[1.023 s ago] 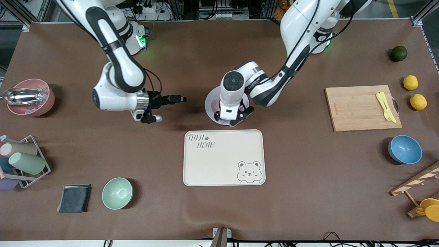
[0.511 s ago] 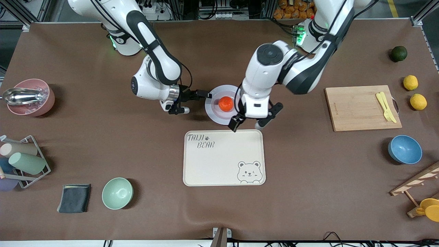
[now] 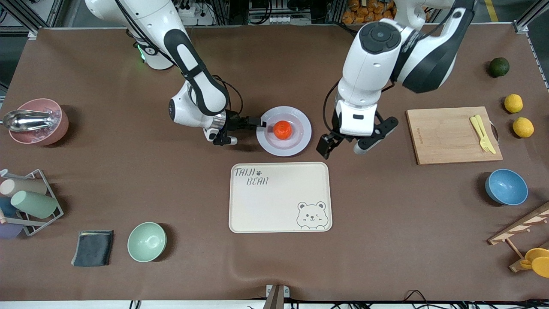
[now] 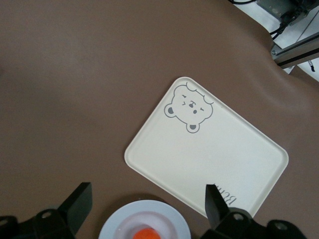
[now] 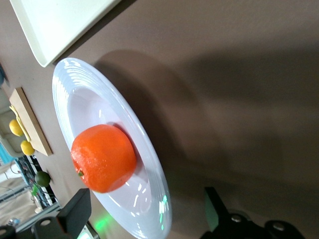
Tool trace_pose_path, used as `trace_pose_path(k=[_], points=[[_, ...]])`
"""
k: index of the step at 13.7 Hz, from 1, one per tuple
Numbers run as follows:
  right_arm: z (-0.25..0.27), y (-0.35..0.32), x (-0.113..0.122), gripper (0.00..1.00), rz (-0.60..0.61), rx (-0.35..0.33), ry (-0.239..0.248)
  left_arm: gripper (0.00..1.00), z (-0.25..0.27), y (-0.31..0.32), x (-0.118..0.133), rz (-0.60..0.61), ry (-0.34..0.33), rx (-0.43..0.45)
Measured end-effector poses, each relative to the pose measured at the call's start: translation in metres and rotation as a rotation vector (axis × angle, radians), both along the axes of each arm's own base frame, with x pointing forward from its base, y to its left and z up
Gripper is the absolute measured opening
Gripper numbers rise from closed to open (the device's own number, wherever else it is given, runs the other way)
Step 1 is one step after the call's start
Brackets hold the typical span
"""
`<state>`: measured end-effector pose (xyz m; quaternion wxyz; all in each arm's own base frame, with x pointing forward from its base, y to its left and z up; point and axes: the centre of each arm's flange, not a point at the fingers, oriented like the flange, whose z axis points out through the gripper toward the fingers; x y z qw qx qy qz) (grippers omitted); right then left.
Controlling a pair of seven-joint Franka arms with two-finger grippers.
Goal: Place orange and plate with both arms
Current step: 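Release the orange onto the plate and withdraw the left gripper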
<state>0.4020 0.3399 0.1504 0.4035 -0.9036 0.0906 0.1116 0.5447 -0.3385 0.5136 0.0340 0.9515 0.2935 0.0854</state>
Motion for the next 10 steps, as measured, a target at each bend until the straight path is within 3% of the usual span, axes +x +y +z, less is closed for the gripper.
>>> trace_pose_path(k=[4,7,10], points=[[-0.01,0.008,-0.004,1.0,-0.043,0.03,-0.003,1.0,0.049,0.064,0.007,-0.154,0.045,0.098],[-0.01,0.017,-0.009,1.0,-0.083,0.058,0.007,1.0,0.073,0.12,0.01,-0.262,0.1,0.061],[-0.01,0.027,-0.014,1.0,-0.086,0.071,0.005,1.0,0.097,0.205,0.013,-0.415,0.137,0.078]])
